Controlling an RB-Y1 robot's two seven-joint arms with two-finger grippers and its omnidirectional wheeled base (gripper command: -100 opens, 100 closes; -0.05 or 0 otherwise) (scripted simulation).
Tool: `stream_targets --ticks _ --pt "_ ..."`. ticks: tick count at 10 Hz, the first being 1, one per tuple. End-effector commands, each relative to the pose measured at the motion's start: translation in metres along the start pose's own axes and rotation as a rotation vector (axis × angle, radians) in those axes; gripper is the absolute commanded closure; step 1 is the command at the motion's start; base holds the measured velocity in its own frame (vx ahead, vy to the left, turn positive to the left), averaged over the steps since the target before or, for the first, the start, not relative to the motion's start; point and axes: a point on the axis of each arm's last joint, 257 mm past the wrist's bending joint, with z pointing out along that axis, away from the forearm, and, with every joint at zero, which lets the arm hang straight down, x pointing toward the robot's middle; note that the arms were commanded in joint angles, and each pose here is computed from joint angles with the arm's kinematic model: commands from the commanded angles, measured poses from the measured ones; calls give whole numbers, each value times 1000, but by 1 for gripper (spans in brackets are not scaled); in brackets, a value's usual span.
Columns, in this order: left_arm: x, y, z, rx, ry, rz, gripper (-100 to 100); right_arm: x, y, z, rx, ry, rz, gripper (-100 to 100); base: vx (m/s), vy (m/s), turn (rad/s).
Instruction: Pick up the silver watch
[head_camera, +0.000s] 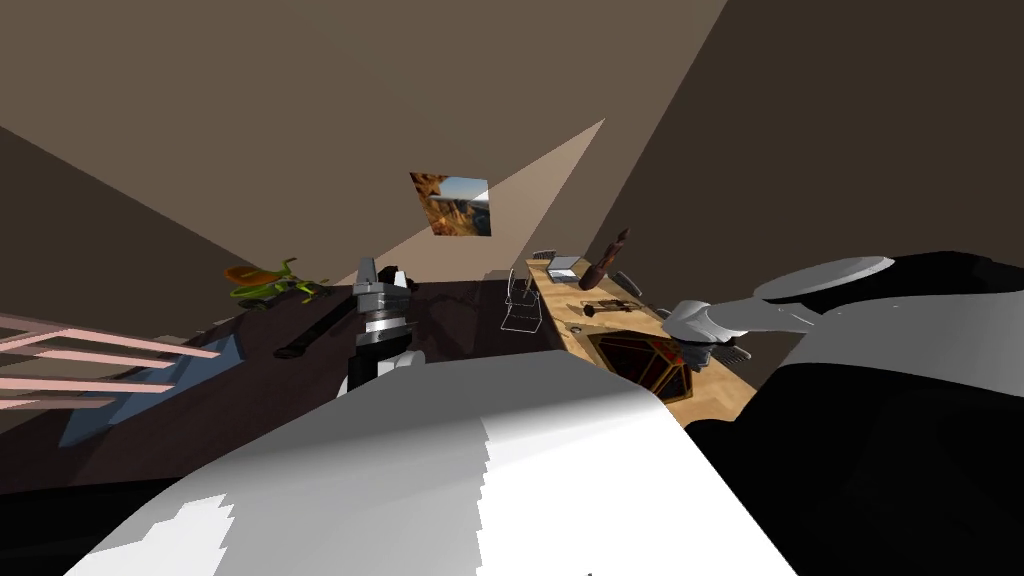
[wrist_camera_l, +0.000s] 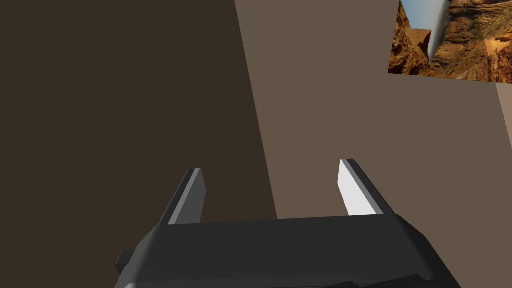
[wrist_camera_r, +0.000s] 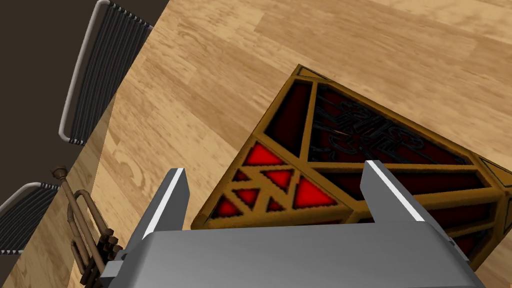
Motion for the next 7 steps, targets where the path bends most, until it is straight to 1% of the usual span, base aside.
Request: stream_targets --ticks 1,2,3,4,5,6,7 --pt "0 0 0 0 0 0 0 -15 -13 -7 50 12 -50 -100 -39 -12 135" --pt "0 0 0 0 0 0 0 -18 -17 -8 68 12 -73 -100 -17 -5 5" --pt "0 0 0 0 0 0 0 -23 -31 -8 119 35 -86 -100 -29 -9 166" --pt "0 0 0 0 0 0 0 -28 -31 -7 137 44 -133 -100 -32 -16 108" --pt "0 0 0 0 0 0 0 -42 -32 -12 147 34 -157 -100 -17 -6 1" --pt "0 0 0 0 0 0 0 -44 -44 -10 197 58 -170 -100 -33 -6 177" --pt "0 0 0 0 0 0 0 -56 -41 -11 210 55 -213 -100 -33 -11 114"
